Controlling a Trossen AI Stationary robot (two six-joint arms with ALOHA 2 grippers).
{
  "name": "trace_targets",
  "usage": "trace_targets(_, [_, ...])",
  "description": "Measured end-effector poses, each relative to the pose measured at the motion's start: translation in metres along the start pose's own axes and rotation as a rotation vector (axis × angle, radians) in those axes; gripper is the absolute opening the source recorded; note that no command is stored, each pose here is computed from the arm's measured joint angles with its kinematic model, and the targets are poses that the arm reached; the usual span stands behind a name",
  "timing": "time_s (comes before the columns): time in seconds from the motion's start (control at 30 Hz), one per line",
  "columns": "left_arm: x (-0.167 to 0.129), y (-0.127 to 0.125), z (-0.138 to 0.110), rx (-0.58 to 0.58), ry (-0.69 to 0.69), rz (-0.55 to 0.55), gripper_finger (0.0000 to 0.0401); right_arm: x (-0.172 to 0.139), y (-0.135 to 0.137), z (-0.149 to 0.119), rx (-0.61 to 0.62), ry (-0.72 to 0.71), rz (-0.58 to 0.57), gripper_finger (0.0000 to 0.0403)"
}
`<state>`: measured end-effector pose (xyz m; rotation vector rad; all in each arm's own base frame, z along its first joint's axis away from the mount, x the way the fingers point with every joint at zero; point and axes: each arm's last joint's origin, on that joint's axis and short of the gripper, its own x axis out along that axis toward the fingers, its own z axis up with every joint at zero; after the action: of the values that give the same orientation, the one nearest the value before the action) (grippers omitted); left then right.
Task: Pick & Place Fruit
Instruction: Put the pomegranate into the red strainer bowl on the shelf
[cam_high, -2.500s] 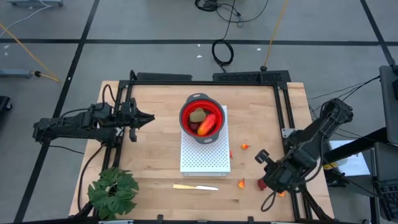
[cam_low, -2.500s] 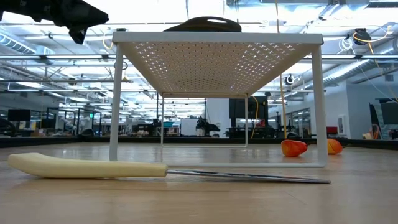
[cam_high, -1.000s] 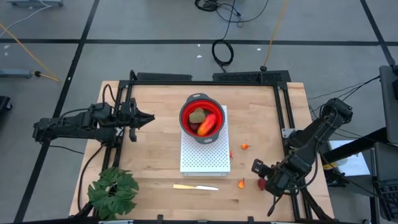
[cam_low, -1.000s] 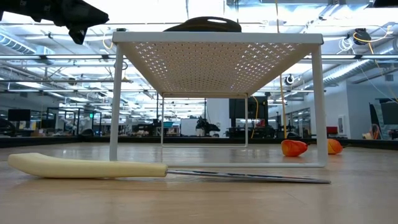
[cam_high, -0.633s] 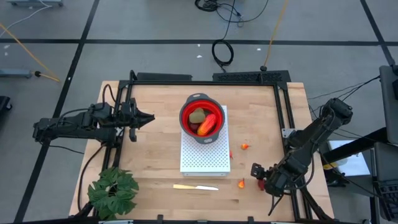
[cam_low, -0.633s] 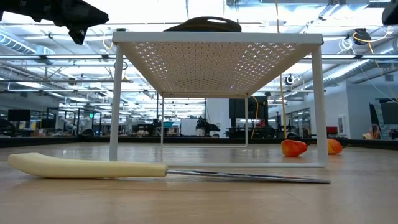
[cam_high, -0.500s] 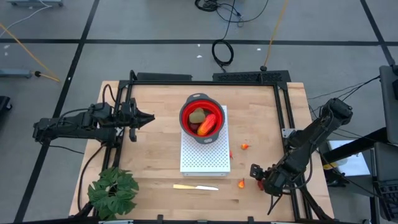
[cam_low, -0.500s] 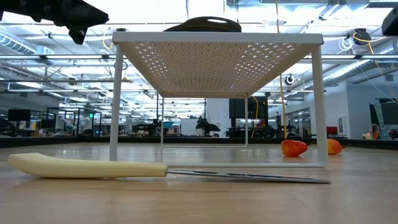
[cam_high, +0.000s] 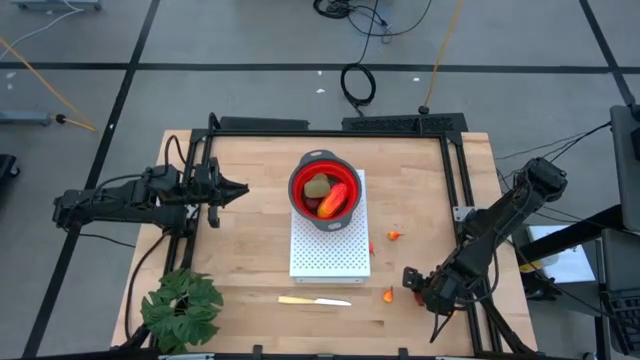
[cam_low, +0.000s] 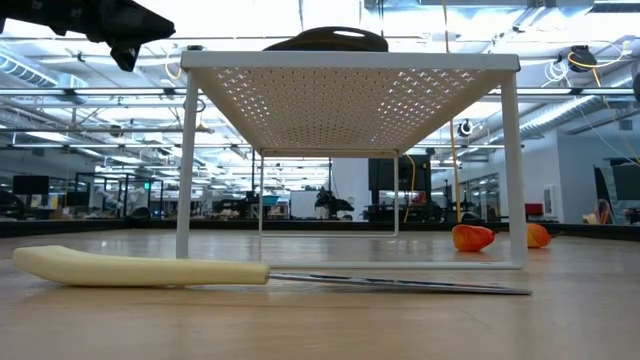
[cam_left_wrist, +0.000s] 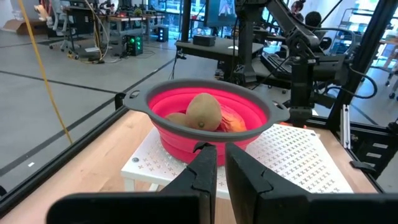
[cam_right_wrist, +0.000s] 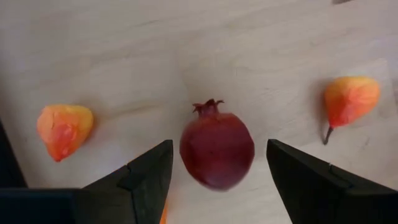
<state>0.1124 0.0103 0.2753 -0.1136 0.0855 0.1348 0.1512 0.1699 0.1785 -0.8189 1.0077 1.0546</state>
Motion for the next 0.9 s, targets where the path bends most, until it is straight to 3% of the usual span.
trace_targets(0.6, [0.0,0.0,0.0,0.0,0.0,0.0,0.0031,0.026,0.007,-0.019,0.049,-0.065,-0.004,0.0253])
trace_targets(0.9, [0.0,0.0,0.0,0.0,0.0,0.0,0.0031,0.027,0.007,-0.019,0.056,-0.073,-0.009,0.0223])
